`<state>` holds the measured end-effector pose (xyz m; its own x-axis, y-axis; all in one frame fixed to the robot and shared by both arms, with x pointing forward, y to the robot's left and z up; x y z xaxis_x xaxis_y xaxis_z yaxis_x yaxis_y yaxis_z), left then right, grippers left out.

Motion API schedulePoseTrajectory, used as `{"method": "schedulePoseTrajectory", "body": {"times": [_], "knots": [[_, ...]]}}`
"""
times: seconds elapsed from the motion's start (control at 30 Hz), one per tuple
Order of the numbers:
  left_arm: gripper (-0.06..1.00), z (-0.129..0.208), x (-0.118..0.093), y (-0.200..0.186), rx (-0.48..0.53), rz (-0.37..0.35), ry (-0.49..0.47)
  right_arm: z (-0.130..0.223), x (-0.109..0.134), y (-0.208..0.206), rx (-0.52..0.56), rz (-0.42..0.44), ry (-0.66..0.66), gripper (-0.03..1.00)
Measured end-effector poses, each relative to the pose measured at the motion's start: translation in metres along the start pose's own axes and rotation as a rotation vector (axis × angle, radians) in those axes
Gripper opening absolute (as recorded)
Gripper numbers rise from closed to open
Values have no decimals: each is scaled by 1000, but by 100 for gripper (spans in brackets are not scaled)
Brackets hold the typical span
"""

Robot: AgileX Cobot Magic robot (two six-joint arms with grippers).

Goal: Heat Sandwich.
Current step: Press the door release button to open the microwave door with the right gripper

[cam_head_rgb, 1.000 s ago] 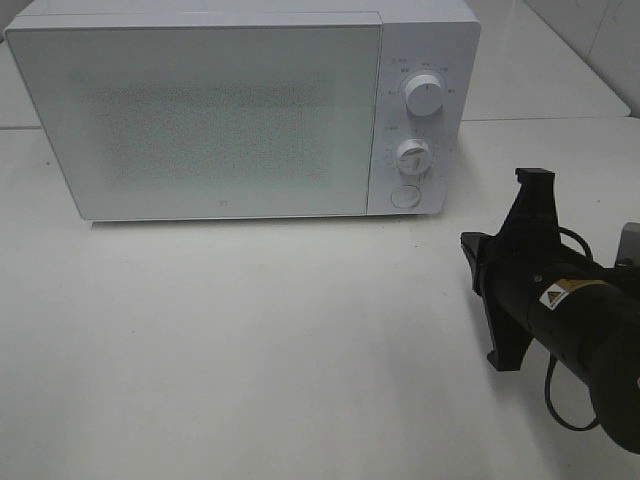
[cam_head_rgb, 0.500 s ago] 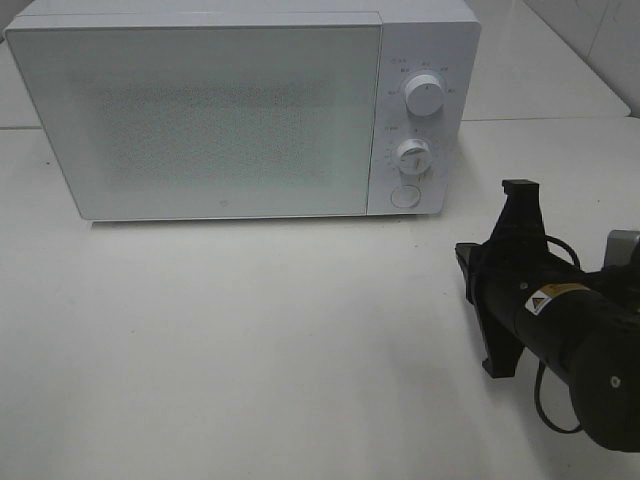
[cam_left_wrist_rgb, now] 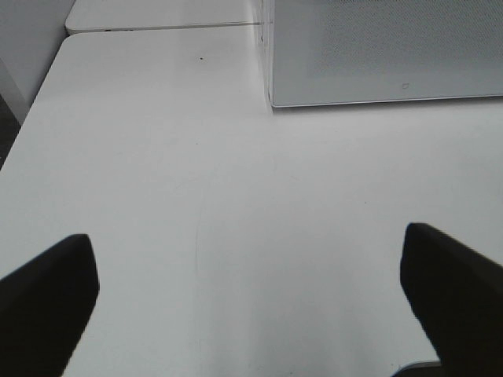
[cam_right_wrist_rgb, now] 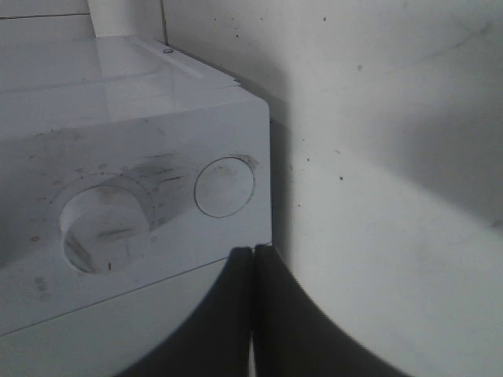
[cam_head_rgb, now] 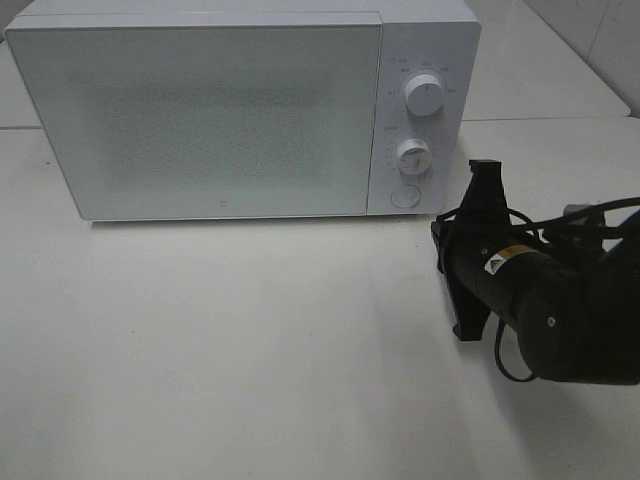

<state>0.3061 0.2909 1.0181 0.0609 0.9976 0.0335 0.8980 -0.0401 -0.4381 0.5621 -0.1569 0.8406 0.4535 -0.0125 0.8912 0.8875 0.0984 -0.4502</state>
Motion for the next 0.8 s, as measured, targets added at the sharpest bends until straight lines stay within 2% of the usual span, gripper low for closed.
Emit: {"method": "schedulePoseTrajectory", "body": {"times": [0.23,0.8], "knots": [[99,0,0,0,0,0,0,1,5,21,-9,20,26,1],[99,0,0,0,0,0,0,12,10,56,-3,5,34,1]]}}
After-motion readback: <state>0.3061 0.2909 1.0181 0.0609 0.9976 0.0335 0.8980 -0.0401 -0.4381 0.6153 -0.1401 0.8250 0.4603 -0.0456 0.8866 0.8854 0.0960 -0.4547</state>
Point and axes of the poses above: a point on each arm's last joint axis where the gripper is mounted, y pointing out along that axis toward the gripper, x along the wrist's bending axis when the last joint is at zero, z = x × y, the point moved 8 cm from there along y, pointing out along that axis toward the gripper, and after that the axes turned 1 degree about y, right-handed, at the moved point
